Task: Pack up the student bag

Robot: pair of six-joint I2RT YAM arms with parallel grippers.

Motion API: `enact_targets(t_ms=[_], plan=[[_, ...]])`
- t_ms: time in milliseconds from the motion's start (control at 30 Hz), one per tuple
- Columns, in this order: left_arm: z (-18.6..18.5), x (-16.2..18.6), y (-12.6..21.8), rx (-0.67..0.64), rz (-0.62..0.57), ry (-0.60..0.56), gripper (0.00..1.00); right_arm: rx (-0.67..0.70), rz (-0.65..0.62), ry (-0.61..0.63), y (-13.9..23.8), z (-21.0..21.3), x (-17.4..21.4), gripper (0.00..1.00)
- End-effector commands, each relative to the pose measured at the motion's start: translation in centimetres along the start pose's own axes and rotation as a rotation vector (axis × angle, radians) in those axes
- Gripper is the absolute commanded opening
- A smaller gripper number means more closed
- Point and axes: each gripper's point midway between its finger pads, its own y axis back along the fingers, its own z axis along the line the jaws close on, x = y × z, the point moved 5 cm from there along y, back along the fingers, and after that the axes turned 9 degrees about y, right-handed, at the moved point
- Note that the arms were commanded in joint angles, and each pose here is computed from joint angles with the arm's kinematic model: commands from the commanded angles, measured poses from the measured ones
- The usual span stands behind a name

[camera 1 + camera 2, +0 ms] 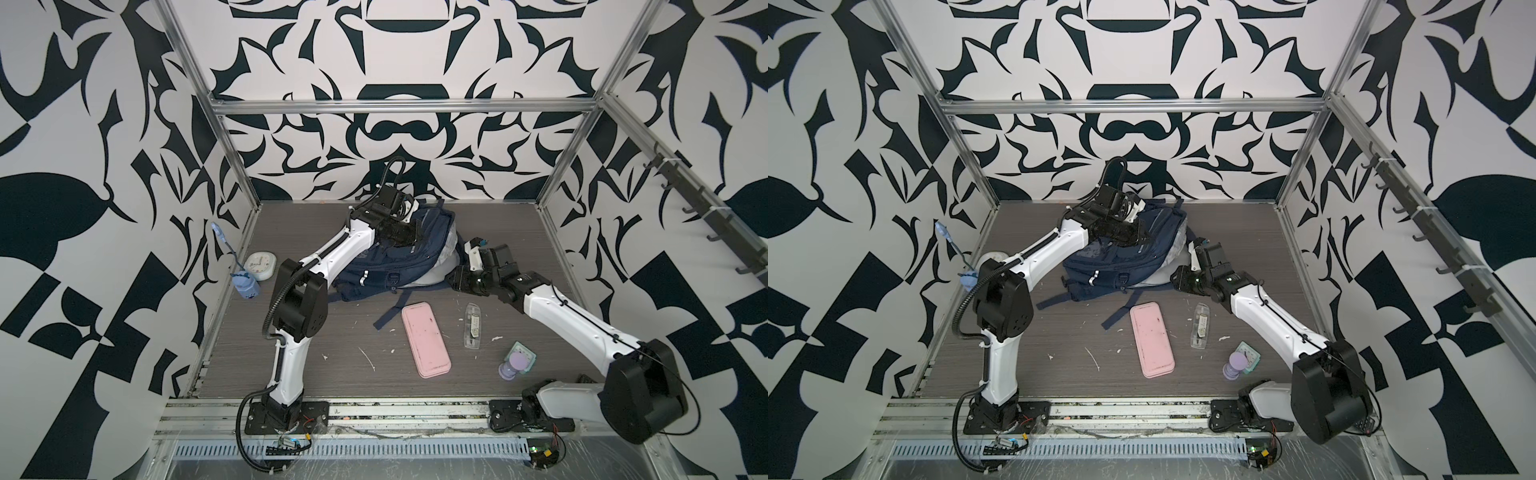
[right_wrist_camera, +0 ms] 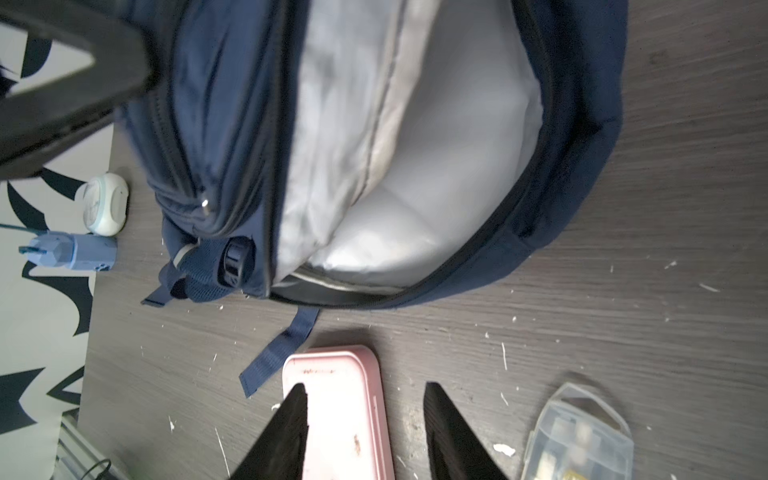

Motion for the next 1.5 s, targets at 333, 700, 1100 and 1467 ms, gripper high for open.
enact_targets(t_ms=[333,700,1100,1467], plan=[[3.4,3.5,5.4,-0.095,-0.052,0.009,0.51,-0.006,0.065,0.192,-4.6,6.7,3.2,0.46],[9.5,9.9,6.4,-0.123,0.012,0.179,0.69,-0.009,0.111,0.295,-8.4,10.9,3.9,0.46],[13.6,12.3,6.8,-0.1,-0.034,0.376,0.71,0.024,0.146,0.336,-9.9,11.9,5.1,0.49],[17.5,11.6,7.1,-0.029,-0.098,0.554,0.68,0.079,0.123,0.308,-10.0,11.3,4.8,0.49]])
